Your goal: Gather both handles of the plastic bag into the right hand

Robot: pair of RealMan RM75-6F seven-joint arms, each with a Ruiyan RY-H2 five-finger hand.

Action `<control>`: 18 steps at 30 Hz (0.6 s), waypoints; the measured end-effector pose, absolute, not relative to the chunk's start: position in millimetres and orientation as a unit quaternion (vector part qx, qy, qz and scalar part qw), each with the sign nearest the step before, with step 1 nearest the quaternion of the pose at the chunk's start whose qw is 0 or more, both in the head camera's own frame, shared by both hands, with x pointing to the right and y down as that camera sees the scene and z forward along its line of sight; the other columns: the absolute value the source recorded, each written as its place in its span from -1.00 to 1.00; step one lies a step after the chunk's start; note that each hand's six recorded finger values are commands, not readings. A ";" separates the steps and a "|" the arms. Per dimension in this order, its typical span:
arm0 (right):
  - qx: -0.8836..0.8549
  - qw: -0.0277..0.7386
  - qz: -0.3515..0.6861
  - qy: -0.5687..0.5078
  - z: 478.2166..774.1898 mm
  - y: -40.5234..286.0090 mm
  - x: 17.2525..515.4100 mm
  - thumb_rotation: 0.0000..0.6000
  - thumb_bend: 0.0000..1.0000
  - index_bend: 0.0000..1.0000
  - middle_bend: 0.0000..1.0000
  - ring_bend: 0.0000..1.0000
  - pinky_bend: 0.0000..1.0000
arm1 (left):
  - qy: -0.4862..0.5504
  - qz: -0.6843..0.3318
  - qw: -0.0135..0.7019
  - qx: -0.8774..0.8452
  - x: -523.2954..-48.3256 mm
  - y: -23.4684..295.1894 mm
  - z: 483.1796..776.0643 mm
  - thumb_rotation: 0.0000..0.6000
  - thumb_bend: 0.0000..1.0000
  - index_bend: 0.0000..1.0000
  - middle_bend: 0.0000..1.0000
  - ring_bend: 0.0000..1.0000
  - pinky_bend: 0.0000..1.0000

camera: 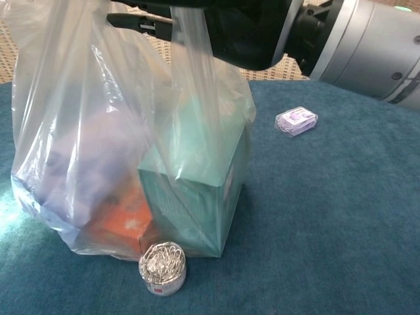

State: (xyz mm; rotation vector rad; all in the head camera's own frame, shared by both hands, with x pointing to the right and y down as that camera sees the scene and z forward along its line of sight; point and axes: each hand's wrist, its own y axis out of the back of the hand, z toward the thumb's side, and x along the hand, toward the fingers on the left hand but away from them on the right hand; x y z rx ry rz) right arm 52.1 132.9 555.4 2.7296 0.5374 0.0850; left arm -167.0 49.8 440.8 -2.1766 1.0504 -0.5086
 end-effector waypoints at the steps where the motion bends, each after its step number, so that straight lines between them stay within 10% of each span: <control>1: 0.965 0.179 0.030 0.190 555.3 132.6 52.3 1.00 -1.00 -1.00 -0.97 -1.00 -0.97 | 0.400 -0.194 0.330 -0.833 -164.4 49.6 440.6 1.00 -0.38 -0.68 -0.51 -0.55 -0.89; 18: 0.963 0.191 0.038 0.188 553.2 130.6 51.5 1.00 -1.00 -1.00 -0.87 -1.00 -0.97 | 0.359 -0.210 0.326 -0.849 -118.6 52.8 452.4 1.00 -0.38 -1.00 -0.63 -0.63 -0.89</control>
